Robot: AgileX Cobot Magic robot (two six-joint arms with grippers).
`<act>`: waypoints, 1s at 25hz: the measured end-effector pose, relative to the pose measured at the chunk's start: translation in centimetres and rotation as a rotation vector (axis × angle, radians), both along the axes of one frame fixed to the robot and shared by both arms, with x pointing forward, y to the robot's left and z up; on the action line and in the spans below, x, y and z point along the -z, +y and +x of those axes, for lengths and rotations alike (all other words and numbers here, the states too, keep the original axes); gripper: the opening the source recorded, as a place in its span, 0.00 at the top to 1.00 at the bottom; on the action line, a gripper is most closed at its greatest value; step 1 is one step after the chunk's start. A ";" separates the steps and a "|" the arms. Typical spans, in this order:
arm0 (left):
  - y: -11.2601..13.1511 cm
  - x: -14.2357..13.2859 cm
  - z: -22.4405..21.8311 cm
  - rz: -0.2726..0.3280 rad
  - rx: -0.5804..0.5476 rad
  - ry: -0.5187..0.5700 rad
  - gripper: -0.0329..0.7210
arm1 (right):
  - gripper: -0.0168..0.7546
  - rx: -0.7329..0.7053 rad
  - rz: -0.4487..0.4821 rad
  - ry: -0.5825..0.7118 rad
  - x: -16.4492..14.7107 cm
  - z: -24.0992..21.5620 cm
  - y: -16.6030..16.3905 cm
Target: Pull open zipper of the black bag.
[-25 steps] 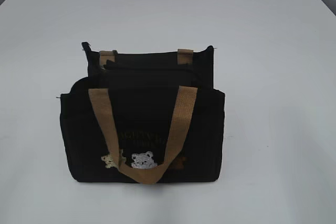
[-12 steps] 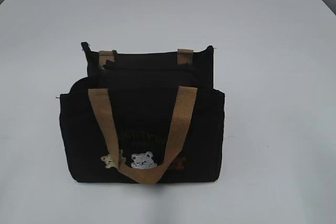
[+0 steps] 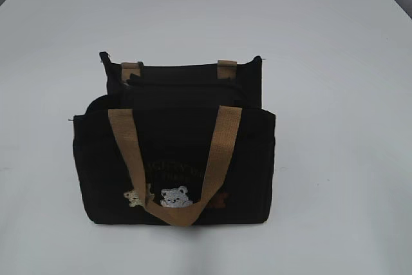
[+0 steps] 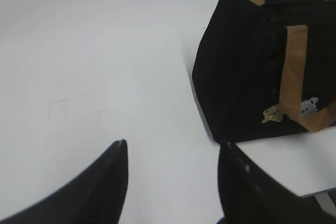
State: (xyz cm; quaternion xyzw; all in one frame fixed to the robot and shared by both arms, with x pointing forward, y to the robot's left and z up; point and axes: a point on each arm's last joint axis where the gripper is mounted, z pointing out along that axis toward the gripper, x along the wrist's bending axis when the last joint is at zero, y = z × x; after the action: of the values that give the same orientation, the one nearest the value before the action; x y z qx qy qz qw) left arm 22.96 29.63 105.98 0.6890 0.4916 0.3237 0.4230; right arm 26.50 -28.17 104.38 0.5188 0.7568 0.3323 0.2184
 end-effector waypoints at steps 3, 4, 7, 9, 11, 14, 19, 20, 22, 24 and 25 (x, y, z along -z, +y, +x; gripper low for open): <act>0.0 0.0 0.0 0.000 0.000 0.000 0.41 | 0.29 -0.002 0.007 0.002 0.0 0.0 0.1; 0.0 0.0 0.0 0.000 0.000 0.000 0.41 | 0.29 -0.003 0.011 0.003 0.0 0.0 0.1; 0.0 0.0 0.0 0.000 0.000 0.000 0.41 | 0.29 -0.007 0.022 0.004 0.0 0.0 0.2; 0.0 0.0 0.0 -0.001 -0.002 -0.003 0.42 | 0.29 -0.008 0.025 0.005 0.0 -0.1 0.2; 0.0 0.0 0.0 -0.001 -0.022 -0.002 0.44 | 0.29 -0.008 0.025 0.005 0.0 -0.1 0.2; -0.1 0.0 0.0 -0.001 -0.091 -0.007 0.47 | 0.29 0.005 0.030 -0.008 -0.1 -0.2 0.1; -0.1 0.0 -0.1 -0.002 -0.175 -0.012 0.53 | 0.29 0.167 0.043 -0.096 -0.3 -1.2 -0.3; -0.1 0.0 -0.1 -0.002 -0.178 -0.012 0.54 | 0.29 0.198 0.045 -0.123 -0.3 -1.5 -0.4; -0.1 0.0 -0.1 -0.002 -0.178 -0.012 0.56 | 0.29 0.241 0.047 -0.174 -0.3 -2.2 -0.4; -0.1 0.0 -0.1 -0.002 -0.178 -0.012 0.59 | 0.29 0.259 0.050 -0.225 -0.3 -2.9 -0.4; -0.1 0.0 -0.1 -0.002 -0.178 -0.012 0.60 | 0.29 0.260 0.051 -0.237 -0.3 -3.1 -0.4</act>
State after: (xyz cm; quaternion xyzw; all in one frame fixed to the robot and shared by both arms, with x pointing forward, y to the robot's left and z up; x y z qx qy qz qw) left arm 22.90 29.48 105.99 0.6403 0.5486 0.3637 0.3960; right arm 23.39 -28.57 104.70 0.5748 0.6437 0.3791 0.3340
